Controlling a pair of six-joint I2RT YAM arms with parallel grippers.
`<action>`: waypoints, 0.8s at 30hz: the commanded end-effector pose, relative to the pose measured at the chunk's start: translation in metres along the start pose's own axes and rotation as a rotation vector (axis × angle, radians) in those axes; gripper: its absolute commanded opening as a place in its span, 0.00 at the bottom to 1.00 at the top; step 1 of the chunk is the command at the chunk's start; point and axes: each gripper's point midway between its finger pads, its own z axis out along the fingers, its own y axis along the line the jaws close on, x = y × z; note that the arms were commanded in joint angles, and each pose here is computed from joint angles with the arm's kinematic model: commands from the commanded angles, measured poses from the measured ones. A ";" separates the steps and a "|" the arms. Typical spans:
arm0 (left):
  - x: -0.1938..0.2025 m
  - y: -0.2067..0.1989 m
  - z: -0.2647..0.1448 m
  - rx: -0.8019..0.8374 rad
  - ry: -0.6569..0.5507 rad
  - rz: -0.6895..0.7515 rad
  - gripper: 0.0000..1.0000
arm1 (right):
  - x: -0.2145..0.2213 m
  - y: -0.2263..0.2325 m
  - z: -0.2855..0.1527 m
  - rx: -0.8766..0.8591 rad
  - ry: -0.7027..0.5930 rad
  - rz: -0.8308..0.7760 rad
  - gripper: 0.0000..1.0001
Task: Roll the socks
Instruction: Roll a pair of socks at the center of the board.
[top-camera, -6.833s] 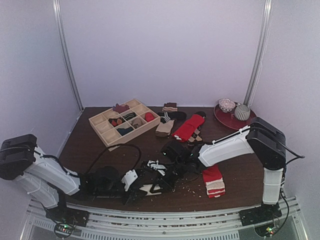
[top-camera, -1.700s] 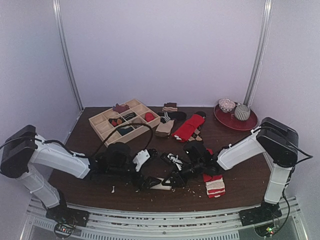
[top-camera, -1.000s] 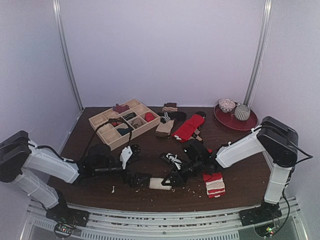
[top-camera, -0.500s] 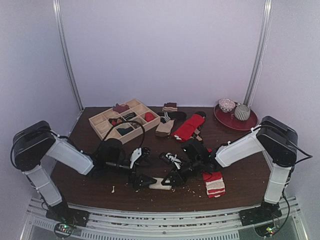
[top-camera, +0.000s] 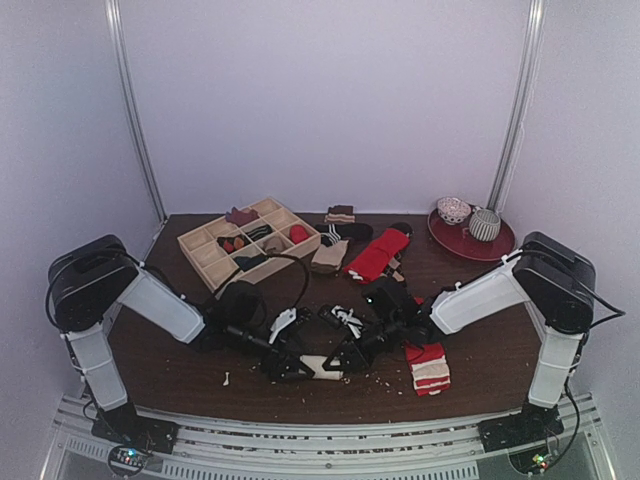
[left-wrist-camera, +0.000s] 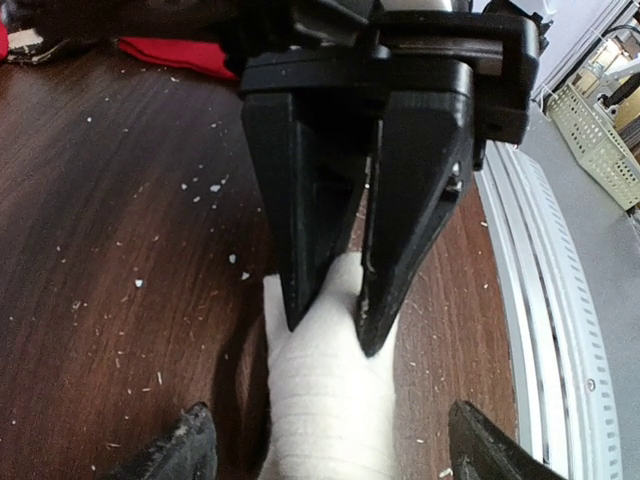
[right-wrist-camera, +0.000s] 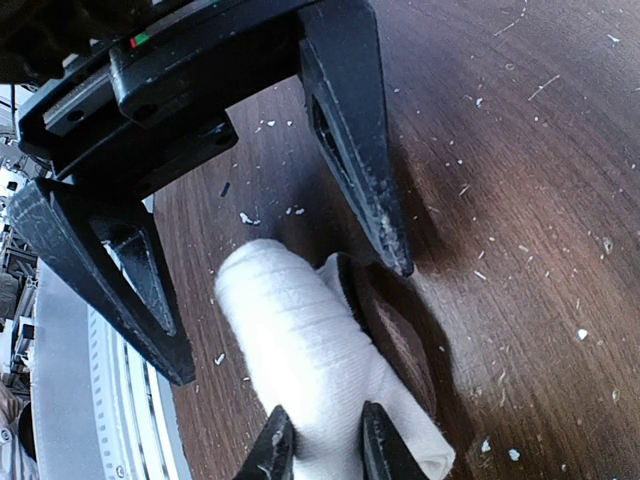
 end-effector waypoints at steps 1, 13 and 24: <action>-0.006 0.003 0.000 -0.010 -0.001 0.005 0.78 | 0.122 -0.057 0.001 0.232 0.350 0.214 0.20; -0.006 0.005 0.007 0.019 0.002 -0.009 0.73 | 0.126 -0.058 0.002 0.236 0.359 0.216 0.20; 0.002 0.003 0.016 0.016 0.048 0.001 0.67 | 0.129 -0.060 0.002 0.240 0.368 0.218 0.20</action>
